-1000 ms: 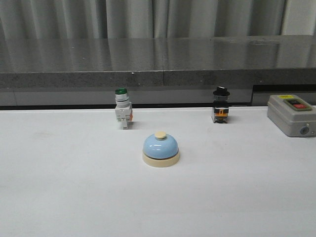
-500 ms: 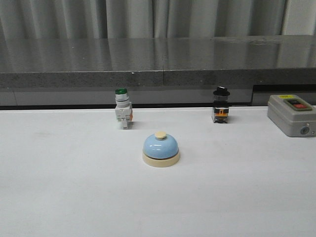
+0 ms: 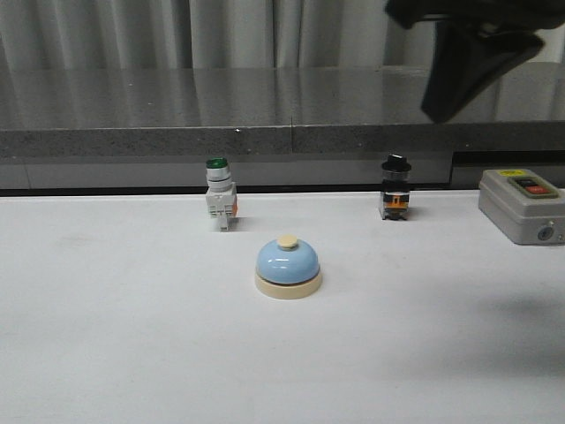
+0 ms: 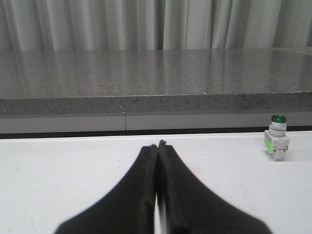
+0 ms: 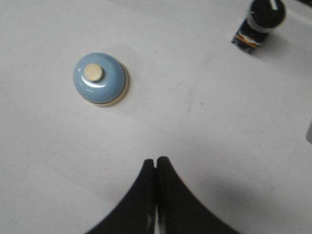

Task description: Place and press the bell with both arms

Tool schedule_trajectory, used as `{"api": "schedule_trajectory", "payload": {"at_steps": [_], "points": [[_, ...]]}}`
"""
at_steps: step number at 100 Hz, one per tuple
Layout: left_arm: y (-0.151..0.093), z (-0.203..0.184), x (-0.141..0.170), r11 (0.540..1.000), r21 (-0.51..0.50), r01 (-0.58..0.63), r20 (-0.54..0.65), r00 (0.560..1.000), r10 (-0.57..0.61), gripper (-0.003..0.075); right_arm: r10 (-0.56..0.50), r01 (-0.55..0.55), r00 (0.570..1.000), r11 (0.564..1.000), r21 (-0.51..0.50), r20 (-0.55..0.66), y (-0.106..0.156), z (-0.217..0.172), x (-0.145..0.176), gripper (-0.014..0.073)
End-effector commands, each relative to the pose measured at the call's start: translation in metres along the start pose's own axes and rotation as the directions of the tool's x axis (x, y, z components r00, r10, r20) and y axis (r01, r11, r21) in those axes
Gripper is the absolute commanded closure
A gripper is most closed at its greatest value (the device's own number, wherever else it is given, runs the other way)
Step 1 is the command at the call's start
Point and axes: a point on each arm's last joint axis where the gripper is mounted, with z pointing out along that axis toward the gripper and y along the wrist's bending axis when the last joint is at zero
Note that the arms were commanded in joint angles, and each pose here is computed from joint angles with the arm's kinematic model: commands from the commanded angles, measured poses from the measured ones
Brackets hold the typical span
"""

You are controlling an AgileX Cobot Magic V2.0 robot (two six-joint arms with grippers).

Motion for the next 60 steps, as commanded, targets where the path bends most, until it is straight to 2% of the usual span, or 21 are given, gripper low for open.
{"api": "schedule_trajectory", "payload": {"at_steps": [1, 13, 34, 60], "points": [[0.001, 0.000, 0.006, 1.000, -0.003, 0.005, 0.058, 0.998, -0.005, 0.0741, -0.052, 0.053, 0.997, 0.998, -0.024, 0.054, 0.013, -0.007, -0.023, 0.0664], [0.001, 0.000, 0.006, 1.000, -0.003, 0.005, 0.058, 0.998, -0.005, 0.0741, -0.129, 0.128, 0.991, 0.990, -0.060, -0.017, 0.033, 0.012, -0.038, 0.0664], [0.001, 0.000, 0.006, 1.000, -0.003, 0.005, 0.058, 0.998, -0.005, 0.0741, -0.188, 0.180, 0.978, 0.979, -0.099, -0.086, 0.057, 0.045, -0.059, 0.0664], [0.001, 0.000, 0.006, 1.000, -0.003, 0.005, 0.058, 0.998, -0.005, 0.0741, -0.234, 0.221, 0.965, 0.969, -0.109, -0.120, 0.064, 0.080, -0.075, 0.0664]]}}
